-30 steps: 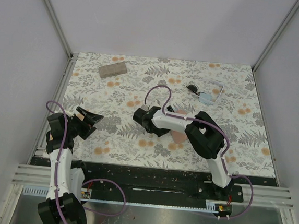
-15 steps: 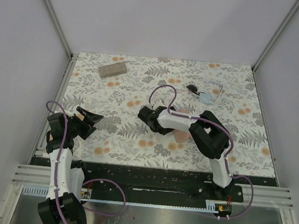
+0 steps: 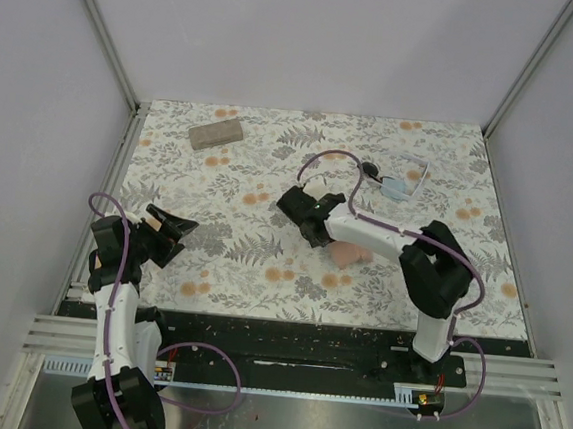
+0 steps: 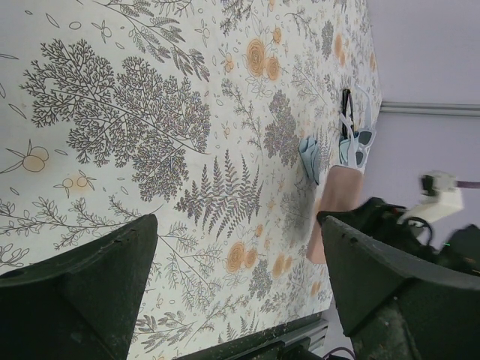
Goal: Organize the sunglasses
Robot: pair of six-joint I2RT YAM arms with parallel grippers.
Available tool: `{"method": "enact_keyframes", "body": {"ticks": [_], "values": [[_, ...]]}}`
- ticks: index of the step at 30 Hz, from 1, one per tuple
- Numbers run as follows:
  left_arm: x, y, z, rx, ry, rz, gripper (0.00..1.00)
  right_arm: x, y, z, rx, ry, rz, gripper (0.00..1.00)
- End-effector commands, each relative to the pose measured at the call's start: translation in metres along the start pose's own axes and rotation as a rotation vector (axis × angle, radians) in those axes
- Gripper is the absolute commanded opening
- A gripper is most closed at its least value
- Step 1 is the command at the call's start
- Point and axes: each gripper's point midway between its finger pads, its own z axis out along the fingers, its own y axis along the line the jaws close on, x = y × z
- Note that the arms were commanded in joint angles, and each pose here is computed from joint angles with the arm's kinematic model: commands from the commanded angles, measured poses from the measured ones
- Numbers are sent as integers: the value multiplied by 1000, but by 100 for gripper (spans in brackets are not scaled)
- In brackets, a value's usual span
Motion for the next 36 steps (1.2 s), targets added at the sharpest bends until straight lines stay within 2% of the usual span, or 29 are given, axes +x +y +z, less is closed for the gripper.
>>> {"method": "enact_keyframes", "body": {"ticks": [1,5,8,14,18,19,21,26,28,31,32,33,34,36], "values": [[-9,-9,0,42,-29,49,93,-51,-26,-47,-158,-152,204,66],[-9,-9,0,43,-29,50,93,-73,-41,-74,-314,-220,332,66],[-8,-10,0,45,-29,49,93,-85,-46,-87,-524,-245,476,66],[-8,-10,0,51,-26,50,93,-86,-47,-85,-972,-199,717,67],[-7,-11,0,57,-26,51,93,-83,-26,-92,-1264,-164,806,63],[-7,-11,0,54,-24,50,93,-90,-22,-99,-1340,-199,816,63],[-6,-11,0,56,-23,50,93,-92,-11,-106,-1474,-186,830,60],[-6,-10,0,55,-24,50,93,-104,10,-112,-1710,-177,858,58],[-6,-9,1,51,-24,47,93,-108,24,-119,-1788,-161,833,62],[-7,-9,2,49,-26,47,93,-113,51,-124,-1881,-112,798,74],[-7,-8,3,47,-24,45,93,-112,62,-124,-1902,-87,792,82],[-7,-7,3,45,-22,43,93,-113,67,-122,-1915,-76,799,95],[-7,-7,3,45,-22,45,93,-111,74,-116,-1921,-52,817,99],[-5,-7,4,41,-18,46,93,-110,76,-103,-1905,-38,852,99]]}}
